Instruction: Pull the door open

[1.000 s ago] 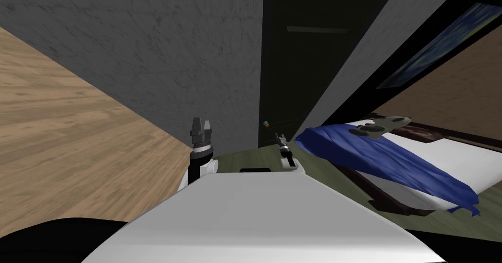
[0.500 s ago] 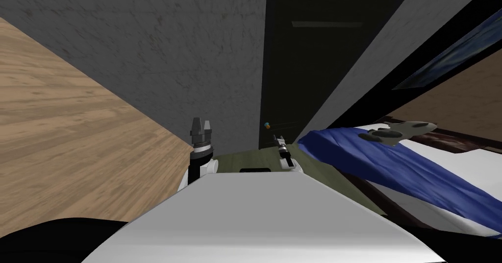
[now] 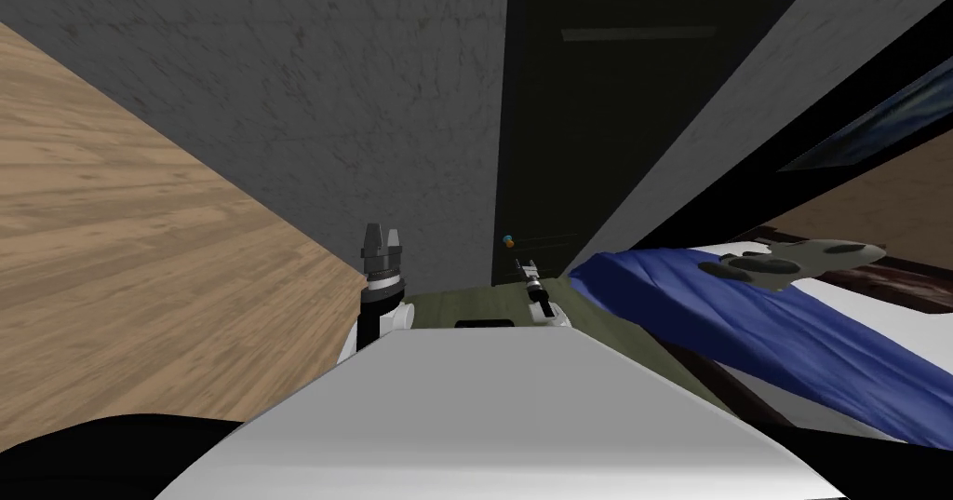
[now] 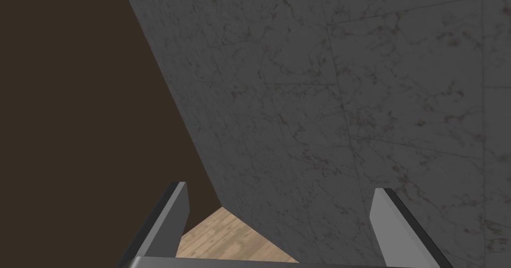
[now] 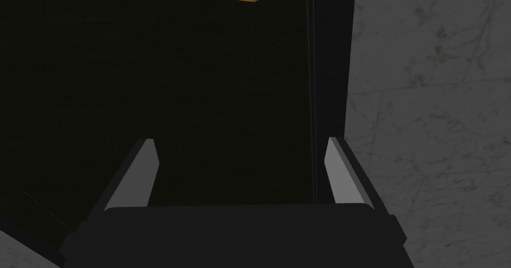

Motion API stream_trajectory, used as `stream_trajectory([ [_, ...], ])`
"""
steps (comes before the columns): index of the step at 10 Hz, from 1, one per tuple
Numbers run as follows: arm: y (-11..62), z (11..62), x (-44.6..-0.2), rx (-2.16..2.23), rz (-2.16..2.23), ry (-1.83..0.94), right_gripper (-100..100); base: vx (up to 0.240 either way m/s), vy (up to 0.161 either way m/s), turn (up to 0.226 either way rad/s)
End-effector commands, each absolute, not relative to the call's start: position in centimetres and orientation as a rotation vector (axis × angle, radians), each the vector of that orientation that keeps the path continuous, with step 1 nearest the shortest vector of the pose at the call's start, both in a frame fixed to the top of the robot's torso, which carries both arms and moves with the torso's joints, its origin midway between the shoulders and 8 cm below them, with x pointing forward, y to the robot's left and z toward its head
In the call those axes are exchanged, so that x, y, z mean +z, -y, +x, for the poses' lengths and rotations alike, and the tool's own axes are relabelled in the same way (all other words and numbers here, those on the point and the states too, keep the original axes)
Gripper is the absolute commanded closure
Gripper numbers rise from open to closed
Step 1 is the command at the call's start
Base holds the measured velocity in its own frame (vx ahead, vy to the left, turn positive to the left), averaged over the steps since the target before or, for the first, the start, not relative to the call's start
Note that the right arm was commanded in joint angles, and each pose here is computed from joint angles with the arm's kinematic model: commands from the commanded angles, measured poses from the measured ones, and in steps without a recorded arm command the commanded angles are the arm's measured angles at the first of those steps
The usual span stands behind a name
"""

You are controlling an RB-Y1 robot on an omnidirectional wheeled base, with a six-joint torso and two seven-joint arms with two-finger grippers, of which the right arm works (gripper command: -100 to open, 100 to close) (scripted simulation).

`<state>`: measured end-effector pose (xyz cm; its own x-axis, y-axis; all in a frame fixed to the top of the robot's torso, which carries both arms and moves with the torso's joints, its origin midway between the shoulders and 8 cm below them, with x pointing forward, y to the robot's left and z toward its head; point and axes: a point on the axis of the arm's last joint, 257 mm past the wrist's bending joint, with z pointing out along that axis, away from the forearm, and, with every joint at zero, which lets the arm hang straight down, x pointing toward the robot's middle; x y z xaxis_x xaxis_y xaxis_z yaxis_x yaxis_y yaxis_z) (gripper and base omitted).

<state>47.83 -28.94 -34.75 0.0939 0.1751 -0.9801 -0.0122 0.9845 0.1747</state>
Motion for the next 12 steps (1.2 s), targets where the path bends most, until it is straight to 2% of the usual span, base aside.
stream_trajectory([
  [1,28.5,47.8,-35.8,0.109,0.096,-1.495,-100,0.073,-0.066,0.084],
  [10,26.7,47.6,-38.8,0.036,-0.013,-1.564,-100,0.045,-0.045,0.053],
  [12,28.4,47.3,-39.0,0.015,-0.001,-1.566,-100,0.062,0.124,0.13],
])
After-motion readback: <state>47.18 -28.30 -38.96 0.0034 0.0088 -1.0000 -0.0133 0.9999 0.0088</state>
